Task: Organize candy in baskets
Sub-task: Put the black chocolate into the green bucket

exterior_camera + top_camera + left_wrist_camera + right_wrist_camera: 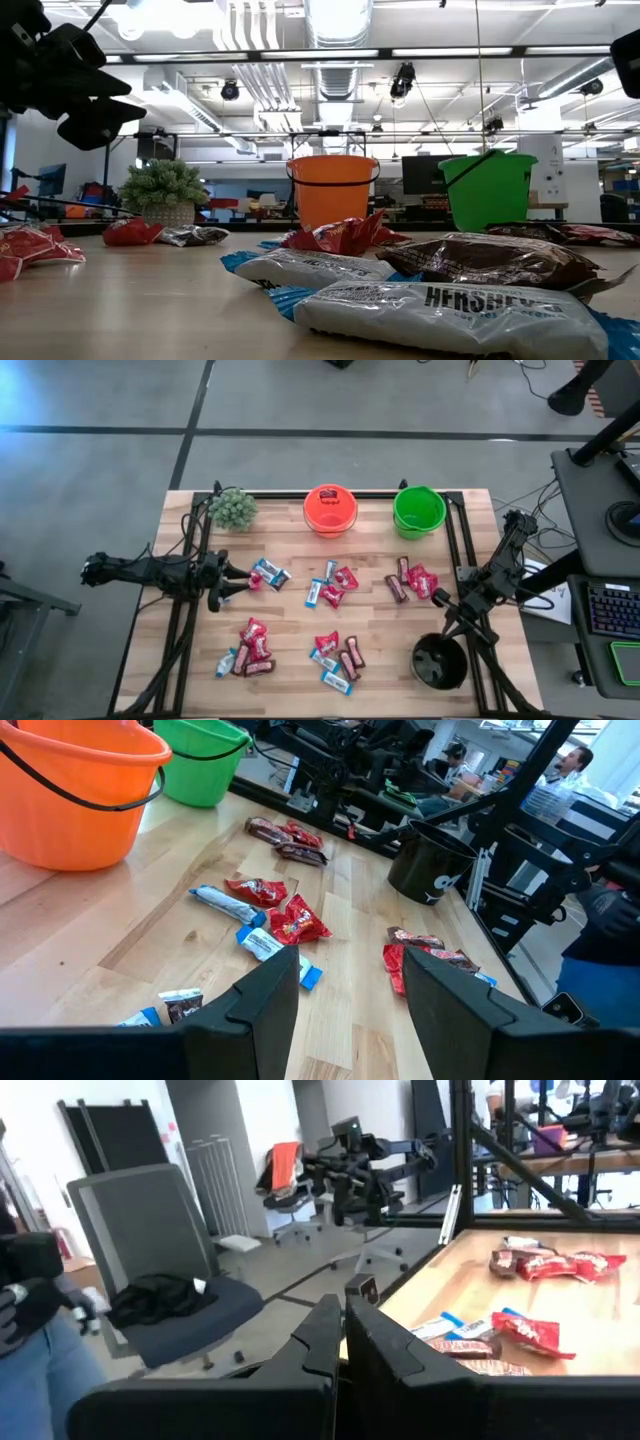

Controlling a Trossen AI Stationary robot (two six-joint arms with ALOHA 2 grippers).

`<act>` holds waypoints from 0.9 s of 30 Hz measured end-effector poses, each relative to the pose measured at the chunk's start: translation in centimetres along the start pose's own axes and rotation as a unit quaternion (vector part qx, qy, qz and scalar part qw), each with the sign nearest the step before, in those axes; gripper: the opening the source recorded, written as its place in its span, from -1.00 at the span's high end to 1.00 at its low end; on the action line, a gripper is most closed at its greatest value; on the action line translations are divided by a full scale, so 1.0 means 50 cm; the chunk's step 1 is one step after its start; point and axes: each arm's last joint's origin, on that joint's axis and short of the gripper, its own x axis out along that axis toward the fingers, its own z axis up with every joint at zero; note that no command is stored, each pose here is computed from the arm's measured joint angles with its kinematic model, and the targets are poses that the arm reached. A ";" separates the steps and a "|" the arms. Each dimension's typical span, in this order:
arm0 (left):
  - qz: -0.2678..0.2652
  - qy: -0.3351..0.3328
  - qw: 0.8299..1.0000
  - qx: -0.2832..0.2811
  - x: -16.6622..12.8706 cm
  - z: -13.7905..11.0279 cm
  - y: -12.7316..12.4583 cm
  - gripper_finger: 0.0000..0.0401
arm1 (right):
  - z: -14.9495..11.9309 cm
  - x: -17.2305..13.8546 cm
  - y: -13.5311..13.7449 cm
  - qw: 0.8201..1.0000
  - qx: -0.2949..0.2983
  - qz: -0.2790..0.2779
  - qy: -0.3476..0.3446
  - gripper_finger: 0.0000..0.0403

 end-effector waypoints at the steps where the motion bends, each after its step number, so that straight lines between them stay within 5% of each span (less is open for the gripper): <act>1: 0.000 0.000 1.000 0.000 0.000 0.000 0.000 0.19 | 0.001 0.000 0.000 1.000 0.005 -0.001 -0.003 0.94; 14: 0.000 0.000 1.000 0.000 0.000 0.000 0.000 0.19 | 0.008 0.000 0.001 1.000 0.001 0.002 -0.022 0.94; 22: 0.000 0.000 1.000 0.000 0.000 0.000 0.000 0.19 | 0.009 0.000 -0.004 0.992 0.115 -0.037 -0.032 0.94; 27: 0.000 0.000 1.000 0.000 0.000 0.000 0.000 0.19 | 0.018 -0.001 -0.003 0.996 0.067 -0.035 -0.054 0.94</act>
